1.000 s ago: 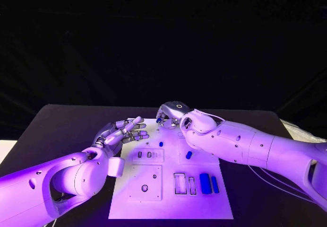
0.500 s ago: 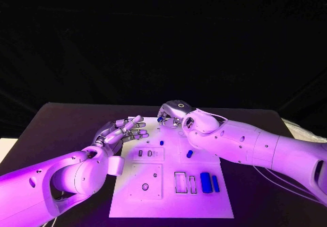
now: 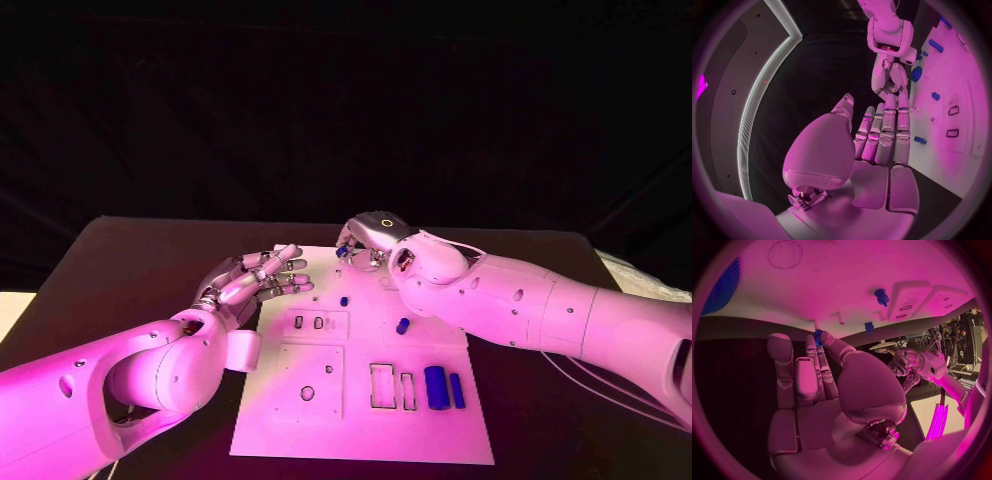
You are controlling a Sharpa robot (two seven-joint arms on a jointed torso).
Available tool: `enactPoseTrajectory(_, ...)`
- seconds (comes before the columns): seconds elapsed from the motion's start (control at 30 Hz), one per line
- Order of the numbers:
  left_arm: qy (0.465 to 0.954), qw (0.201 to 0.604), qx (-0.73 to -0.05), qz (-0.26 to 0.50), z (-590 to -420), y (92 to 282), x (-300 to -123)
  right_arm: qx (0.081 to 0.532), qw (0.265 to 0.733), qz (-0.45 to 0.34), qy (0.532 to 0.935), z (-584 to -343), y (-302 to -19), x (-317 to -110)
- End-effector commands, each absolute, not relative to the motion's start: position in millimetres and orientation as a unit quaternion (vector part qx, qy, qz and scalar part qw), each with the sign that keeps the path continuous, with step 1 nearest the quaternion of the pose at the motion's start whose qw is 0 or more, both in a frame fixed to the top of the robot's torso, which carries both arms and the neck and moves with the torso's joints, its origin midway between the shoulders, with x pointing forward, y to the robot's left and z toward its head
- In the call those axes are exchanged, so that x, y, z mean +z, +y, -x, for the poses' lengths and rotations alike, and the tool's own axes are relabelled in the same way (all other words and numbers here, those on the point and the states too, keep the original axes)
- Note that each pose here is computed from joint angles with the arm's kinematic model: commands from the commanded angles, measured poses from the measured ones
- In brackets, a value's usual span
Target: Assemble the parts on the task board
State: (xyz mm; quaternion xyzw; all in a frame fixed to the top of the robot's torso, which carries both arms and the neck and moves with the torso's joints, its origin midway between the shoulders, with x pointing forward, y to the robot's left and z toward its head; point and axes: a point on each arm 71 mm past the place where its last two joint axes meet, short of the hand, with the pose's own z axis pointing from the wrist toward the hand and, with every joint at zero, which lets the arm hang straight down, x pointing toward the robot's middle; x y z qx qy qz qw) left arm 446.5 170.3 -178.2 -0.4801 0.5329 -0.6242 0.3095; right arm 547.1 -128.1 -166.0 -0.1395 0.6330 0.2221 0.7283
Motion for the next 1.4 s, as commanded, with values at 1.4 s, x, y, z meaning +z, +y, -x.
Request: enactPoseTrajectory(1.4,0.535,0.303,-0.631,0.472,-446.7,169.8,-177.0,0.211,0.706,0.135,0.663,-543.6,-137.7,-169.6)
